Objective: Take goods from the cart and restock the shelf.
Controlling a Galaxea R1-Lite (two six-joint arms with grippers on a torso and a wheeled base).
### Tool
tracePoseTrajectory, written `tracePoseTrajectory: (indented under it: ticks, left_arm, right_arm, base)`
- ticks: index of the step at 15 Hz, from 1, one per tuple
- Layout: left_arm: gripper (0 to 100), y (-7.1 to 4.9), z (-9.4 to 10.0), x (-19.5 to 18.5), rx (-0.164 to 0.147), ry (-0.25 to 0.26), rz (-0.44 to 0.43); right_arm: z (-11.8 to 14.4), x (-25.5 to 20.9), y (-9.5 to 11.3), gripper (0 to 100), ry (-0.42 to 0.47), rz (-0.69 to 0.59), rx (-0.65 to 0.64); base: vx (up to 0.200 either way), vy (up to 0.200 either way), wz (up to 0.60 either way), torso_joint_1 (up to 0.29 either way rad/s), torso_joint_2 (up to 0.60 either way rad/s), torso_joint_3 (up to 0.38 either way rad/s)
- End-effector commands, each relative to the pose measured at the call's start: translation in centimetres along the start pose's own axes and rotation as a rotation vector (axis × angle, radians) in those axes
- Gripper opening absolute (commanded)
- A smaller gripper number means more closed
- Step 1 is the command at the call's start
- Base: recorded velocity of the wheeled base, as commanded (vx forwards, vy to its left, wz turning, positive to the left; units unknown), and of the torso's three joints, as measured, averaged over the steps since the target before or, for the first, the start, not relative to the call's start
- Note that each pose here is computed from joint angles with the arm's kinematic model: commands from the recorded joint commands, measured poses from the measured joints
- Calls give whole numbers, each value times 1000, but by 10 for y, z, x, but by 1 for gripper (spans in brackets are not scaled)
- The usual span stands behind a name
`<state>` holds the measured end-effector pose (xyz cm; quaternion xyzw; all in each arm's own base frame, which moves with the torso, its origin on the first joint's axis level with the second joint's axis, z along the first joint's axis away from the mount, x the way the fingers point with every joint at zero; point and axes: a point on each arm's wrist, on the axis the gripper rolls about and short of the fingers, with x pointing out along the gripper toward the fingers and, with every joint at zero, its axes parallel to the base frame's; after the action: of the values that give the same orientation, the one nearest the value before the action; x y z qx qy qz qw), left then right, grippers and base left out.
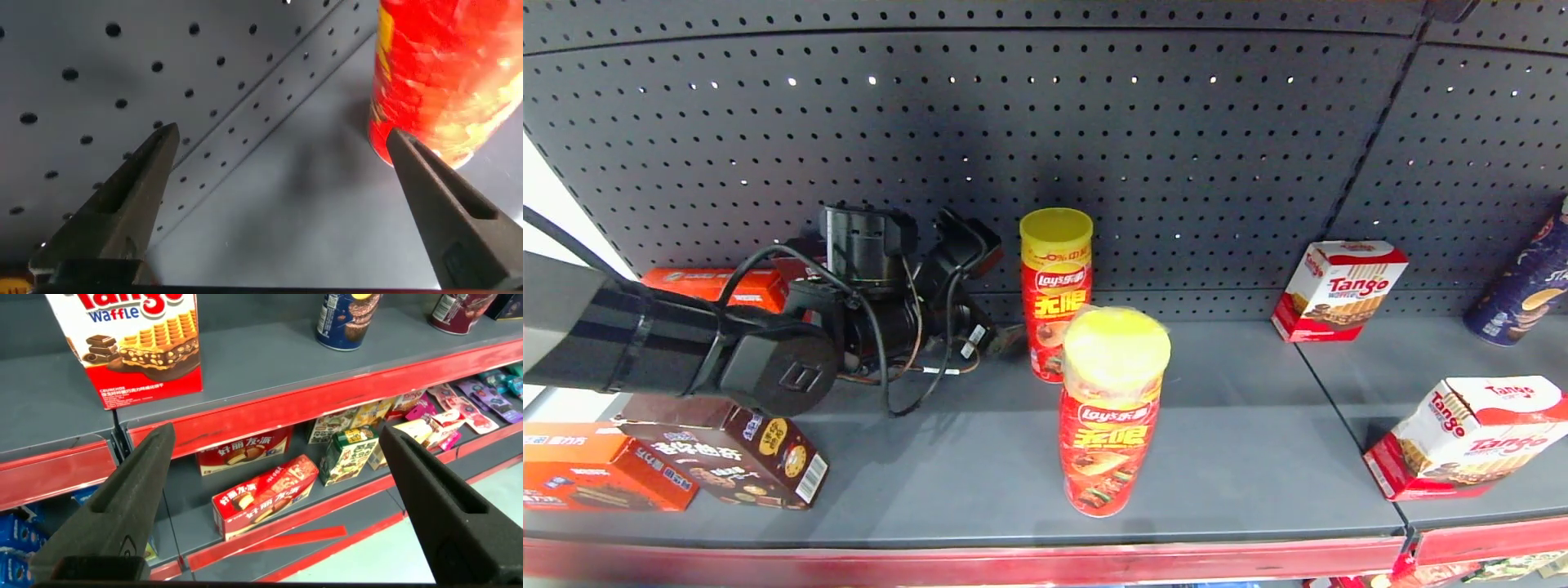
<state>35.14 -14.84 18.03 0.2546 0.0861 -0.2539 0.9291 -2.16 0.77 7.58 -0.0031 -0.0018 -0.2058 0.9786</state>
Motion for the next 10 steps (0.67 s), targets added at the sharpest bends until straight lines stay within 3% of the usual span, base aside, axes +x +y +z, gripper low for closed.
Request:
tracePoseTrajectory:
  ticks: [1,6,7,8,9,10]
  left_arm:
    - [100,-1,-1,6,0,1,-2]
    - [100,-3,-4,8,-1,12,-7]
    - [100,-3,-4,8,-15,13,-6]
    - [100,-2,-3,7,-41,6,0]
    - [100,-3,0,6,-105,-1,22]
    - [100,-6,5,5,-137,-18,36]
  right_arm:
    - [0,0,0,100,2,0,-1]
    - [0,0,0,100,2,0,-1]
    - [0,0,0,100,2,0,-1]
    - [0,0,0,100,0,-1,-1]
    - [0,0,0,100,2,0,-1]
    - [0,0,0,100,0,-1,-1]
  base:
    - [0,0,0,0,0,0]
    - [0,0,0,0,0,0]
    - [0,0,0,0,0,0]
    - [0,0,0,0,0,0]
    - [0,0,0,0,0,0]
    - [0,0,0,0,0,0]
